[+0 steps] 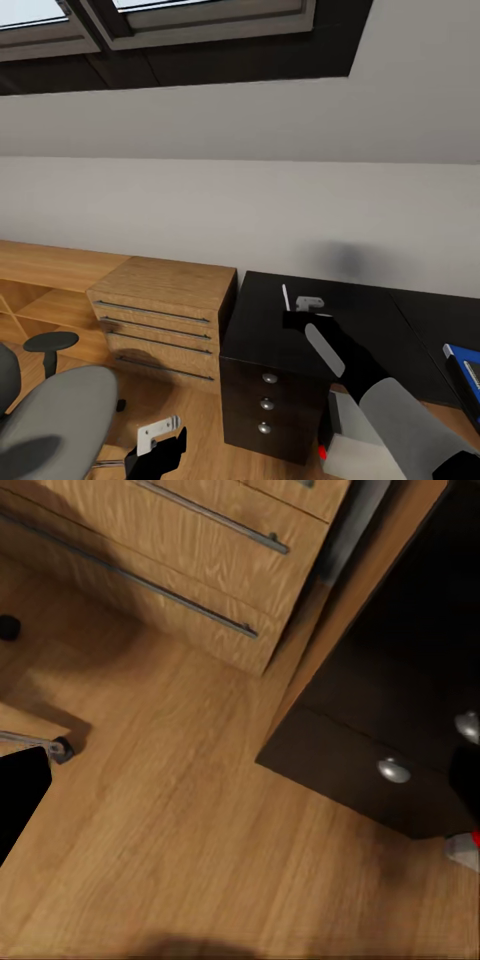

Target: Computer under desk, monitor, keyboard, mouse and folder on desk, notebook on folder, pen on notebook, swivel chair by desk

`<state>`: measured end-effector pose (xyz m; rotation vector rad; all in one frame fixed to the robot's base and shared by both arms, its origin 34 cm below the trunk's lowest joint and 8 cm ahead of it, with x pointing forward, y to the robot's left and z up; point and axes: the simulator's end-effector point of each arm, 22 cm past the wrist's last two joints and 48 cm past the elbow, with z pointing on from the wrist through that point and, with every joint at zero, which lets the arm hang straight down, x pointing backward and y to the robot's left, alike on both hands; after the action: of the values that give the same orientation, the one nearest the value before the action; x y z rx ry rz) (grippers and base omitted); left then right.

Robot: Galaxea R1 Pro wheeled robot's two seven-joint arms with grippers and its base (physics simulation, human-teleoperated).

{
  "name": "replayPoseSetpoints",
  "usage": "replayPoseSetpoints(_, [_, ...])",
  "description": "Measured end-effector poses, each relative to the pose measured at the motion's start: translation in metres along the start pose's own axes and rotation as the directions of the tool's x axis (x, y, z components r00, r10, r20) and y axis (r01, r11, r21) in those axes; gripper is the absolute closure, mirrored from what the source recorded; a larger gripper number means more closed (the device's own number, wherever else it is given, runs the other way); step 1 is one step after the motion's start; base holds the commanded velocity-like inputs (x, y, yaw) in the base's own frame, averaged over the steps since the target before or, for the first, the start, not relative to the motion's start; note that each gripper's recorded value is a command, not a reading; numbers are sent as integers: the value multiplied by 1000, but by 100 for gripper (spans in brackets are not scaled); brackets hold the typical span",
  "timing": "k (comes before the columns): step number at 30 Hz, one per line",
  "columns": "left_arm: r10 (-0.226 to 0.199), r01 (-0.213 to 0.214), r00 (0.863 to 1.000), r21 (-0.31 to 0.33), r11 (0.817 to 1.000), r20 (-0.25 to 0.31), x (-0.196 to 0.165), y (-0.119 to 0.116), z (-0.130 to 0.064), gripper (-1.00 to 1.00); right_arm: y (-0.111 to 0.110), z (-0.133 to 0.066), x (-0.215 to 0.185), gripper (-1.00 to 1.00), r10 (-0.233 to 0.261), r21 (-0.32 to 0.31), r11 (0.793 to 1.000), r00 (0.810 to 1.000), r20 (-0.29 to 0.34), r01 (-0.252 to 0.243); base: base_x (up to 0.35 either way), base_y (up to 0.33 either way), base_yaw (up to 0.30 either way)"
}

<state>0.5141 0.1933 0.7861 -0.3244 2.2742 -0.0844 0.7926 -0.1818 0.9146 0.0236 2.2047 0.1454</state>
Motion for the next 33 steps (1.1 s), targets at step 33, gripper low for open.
replayPoseSetpoints(33, [4,-4,1000,2,1000,-5,5,-1,0,-100,-148,-27,-44,100,224,147,961,970,95,-236,0,0,-227])
